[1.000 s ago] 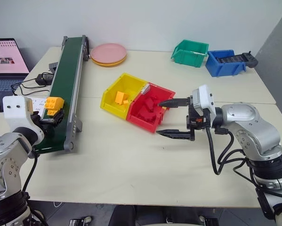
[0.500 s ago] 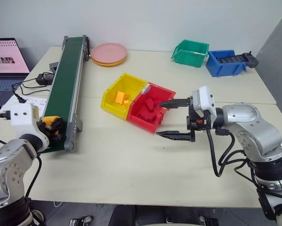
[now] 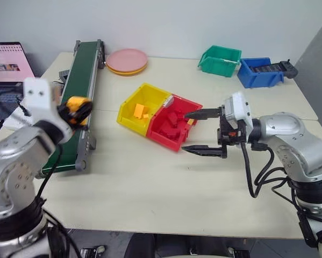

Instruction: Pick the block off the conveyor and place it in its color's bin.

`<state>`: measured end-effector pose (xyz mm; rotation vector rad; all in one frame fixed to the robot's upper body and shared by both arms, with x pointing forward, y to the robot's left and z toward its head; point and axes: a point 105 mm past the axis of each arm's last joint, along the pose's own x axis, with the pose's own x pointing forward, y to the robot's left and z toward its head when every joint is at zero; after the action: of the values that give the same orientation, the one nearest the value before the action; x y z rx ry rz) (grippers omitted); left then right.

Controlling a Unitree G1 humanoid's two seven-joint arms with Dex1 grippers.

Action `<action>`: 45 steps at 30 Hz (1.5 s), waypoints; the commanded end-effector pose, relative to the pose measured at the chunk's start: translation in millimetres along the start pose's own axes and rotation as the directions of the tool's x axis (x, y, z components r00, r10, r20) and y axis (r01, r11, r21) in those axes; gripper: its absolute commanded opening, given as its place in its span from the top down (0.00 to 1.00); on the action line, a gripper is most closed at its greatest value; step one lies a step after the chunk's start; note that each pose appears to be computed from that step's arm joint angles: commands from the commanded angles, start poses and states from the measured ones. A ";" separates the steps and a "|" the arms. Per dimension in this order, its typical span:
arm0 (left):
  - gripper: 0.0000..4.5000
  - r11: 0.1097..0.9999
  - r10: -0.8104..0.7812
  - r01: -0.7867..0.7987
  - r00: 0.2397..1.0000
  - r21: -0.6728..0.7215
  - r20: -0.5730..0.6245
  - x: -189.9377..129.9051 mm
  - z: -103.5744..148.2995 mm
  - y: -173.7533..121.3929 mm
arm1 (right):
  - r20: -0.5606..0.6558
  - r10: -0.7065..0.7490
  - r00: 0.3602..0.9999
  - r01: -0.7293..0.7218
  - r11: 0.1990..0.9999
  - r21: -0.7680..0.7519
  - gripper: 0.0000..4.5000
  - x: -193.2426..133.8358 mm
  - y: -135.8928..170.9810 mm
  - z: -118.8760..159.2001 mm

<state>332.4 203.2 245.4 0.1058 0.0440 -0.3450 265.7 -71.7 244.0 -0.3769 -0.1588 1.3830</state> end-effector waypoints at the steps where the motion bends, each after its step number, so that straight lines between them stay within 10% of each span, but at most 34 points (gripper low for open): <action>1: 0.66 0.995 -0.095 0.095 0.995 0.043 0.002 26.3 0.7 -13.9 | 0.024 -0.049 0.998 0.050 0.998 -0.037 0.00 -5.1 1.9 20.2; 16: 0.66 0.972 -0.150 0.141 0.988 0.187 0.036 106.5 1.4 -20.8 | -0.058 -0.248 0.967 0.244 0.967 -0.069 0.00 -15.0 -4.1 21.7; 20: 0.41 0.971 -0.171 0.160 0.984 0.175 0.050 107.7 3.3 -25.0 | -0.082 -0.255 0.963 0.250 0.965 -0.075 0.00 -16.8 -5.3 16.3; 29: 0.07 0.966 -0.156 0.135 0.984 0.219 0.081 96.8 12.9 -18.3 | -0.099 -0.248 0.964 0.241 0.967 -0.082 0.00 -16.5 -5.7 7.5; 35: 0.07 0.930 -0.101 0.055 0.989 0.364 0.106 50.0 12.6 -9.6 | -0.101 -0.274 0.957 0.264 0.959 -0.104 0.00 -22.1 -10.2 -4.1; 45: 0.07 0.980 -0.011 -0.003 0.997 0.198 0.070 -12.2 -34.2 -21.0 | 0.016 -0.383 0.924 0.381 0.913 -0.146 0.00 -34.4 -18.2 -34.9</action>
<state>325.8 191.5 201.6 0.2872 -0.0156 -0.3699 289.8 -110.4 216.1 -0.4502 -0.2611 0.9875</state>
